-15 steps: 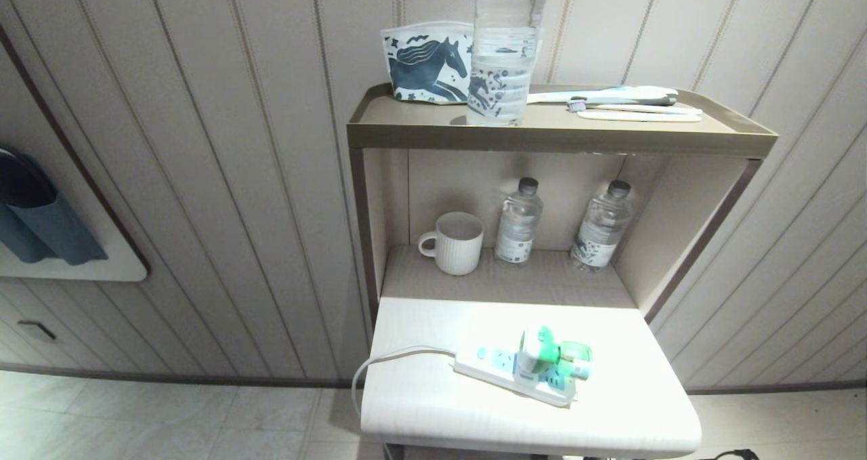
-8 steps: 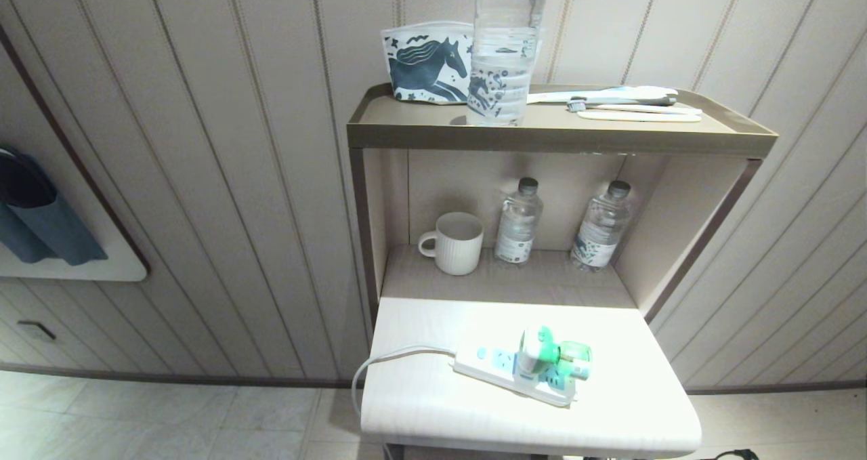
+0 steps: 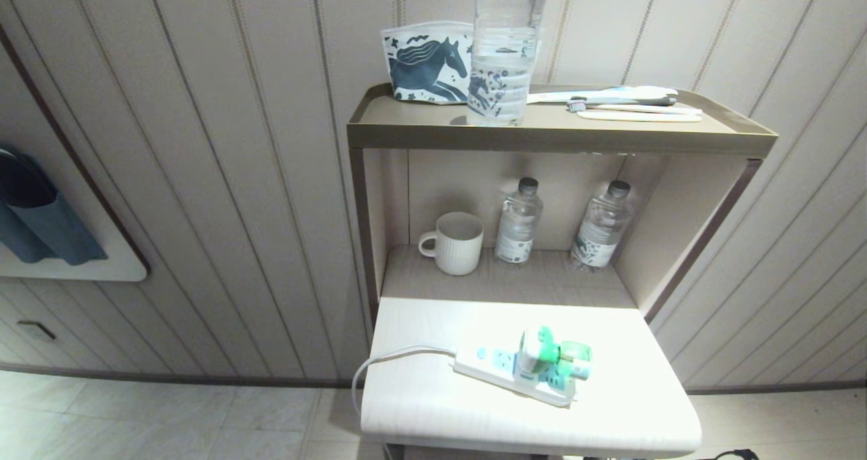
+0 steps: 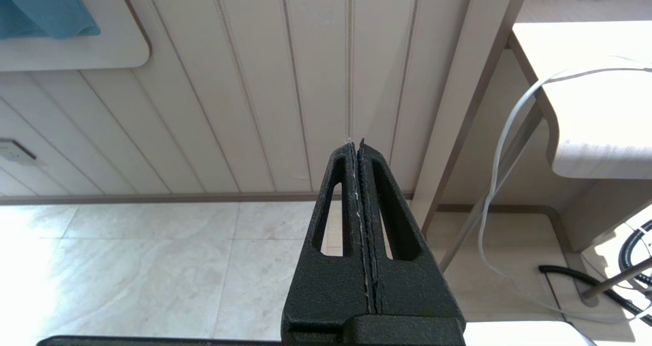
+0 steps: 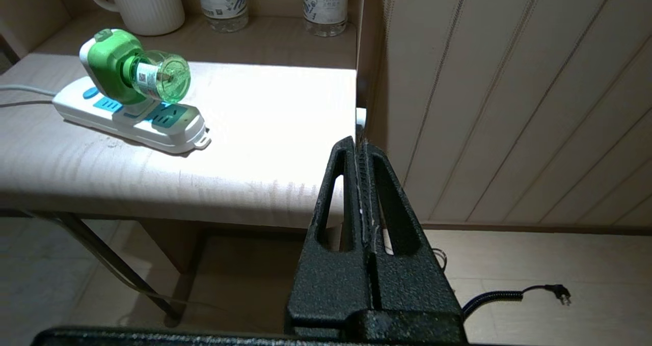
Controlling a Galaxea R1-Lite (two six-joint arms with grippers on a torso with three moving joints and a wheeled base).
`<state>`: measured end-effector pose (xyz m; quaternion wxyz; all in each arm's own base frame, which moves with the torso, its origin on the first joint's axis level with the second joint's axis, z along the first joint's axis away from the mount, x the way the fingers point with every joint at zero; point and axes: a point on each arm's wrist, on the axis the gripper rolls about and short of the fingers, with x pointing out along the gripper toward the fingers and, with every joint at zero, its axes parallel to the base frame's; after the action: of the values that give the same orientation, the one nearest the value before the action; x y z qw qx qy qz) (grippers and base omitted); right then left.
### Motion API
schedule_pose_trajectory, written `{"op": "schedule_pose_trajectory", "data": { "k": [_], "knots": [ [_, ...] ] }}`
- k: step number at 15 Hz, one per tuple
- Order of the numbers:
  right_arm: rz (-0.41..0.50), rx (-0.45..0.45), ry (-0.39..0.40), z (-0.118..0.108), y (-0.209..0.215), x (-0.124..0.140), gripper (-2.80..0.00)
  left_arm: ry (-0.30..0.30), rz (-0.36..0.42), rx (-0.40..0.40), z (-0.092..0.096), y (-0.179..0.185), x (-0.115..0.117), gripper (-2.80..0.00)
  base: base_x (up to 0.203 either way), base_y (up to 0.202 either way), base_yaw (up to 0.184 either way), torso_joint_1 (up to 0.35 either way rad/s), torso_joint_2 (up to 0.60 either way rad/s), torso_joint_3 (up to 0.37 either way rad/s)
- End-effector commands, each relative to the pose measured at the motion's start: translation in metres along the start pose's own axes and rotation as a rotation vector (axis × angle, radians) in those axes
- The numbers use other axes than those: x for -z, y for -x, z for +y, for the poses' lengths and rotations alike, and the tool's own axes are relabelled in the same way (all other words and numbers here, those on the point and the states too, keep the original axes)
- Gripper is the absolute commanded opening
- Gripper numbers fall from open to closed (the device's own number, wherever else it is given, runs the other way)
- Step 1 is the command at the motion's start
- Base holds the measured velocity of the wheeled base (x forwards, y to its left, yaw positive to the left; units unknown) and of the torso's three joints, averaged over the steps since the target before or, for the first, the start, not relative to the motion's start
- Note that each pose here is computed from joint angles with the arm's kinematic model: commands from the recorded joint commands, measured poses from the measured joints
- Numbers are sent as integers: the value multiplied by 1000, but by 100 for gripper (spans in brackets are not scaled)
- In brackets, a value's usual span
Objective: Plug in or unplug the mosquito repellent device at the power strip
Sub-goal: Hold the socket with your left hand and unplug it with your right hand
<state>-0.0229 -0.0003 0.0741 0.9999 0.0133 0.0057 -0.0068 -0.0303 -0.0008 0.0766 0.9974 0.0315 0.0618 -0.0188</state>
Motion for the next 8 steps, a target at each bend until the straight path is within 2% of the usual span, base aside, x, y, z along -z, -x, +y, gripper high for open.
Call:
{"op": "schedule_pose_trajectory", "data": {
  "k": [1,8],
  "knots": [
    [1,0,-2,0,0,0,-280,-1,2,0,0,0,0,-280,0,0,0,0,0,0],
    [-1,-1,4,0,0,0,-280,-1,2,0,0,0,0,-280,0,0,0,0,0,0]
  ]
}}
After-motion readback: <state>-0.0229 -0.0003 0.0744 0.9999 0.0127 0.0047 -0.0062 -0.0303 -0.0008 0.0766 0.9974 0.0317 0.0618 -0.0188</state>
